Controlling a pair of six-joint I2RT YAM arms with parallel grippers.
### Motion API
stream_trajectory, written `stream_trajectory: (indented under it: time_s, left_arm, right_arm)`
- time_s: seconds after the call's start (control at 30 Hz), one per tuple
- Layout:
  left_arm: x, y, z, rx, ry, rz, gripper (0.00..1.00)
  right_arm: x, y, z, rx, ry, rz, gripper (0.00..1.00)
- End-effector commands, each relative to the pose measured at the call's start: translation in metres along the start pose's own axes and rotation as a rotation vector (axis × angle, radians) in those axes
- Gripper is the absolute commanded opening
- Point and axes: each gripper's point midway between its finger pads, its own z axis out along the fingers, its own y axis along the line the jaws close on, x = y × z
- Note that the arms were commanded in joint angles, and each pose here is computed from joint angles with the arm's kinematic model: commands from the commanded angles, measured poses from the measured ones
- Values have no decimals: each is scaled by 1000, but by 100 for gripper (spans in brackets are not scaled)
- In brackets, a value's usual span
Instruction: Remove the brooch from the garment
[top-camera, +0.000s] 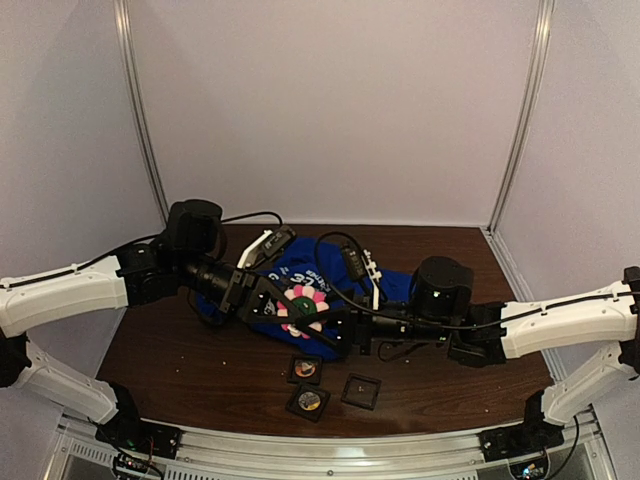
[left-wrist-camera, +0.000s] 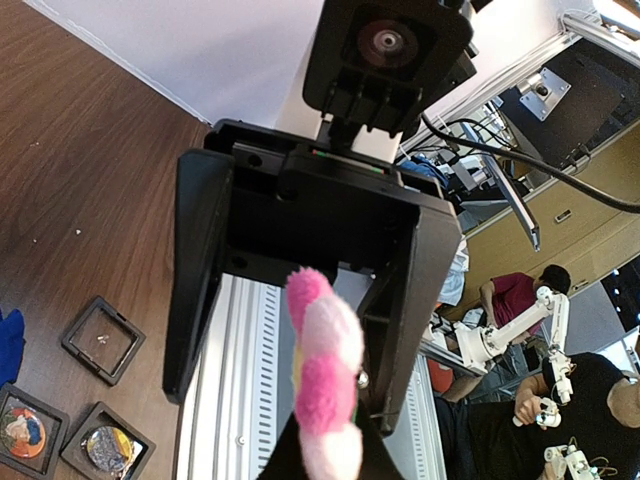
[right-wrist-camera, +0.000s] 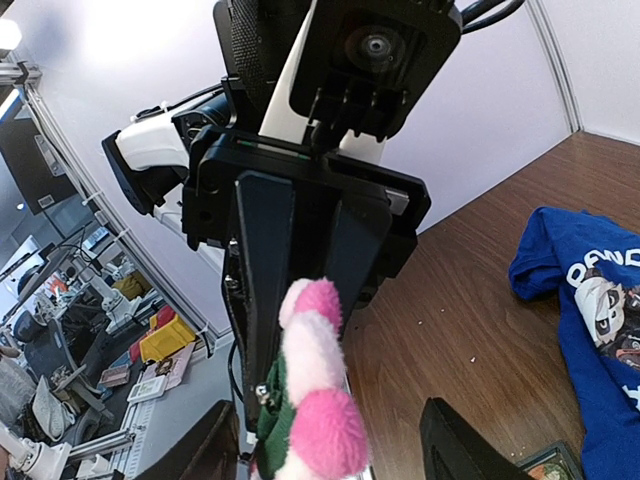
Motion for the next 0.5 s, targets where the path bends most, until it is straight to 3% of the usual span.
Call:
stream_trajectory:
  time_s: [0.0, 0.47]
  left_arm:
    - [1, -4, -2, 23, 1, 29, 0]
    - [2, -1, -1, 20, -1, 28, 0]
  right_arm:
    - [3, -7, 0, 31, -7, 15, 61]
    - [6, -13, -3, 62, -16, 44, 50]
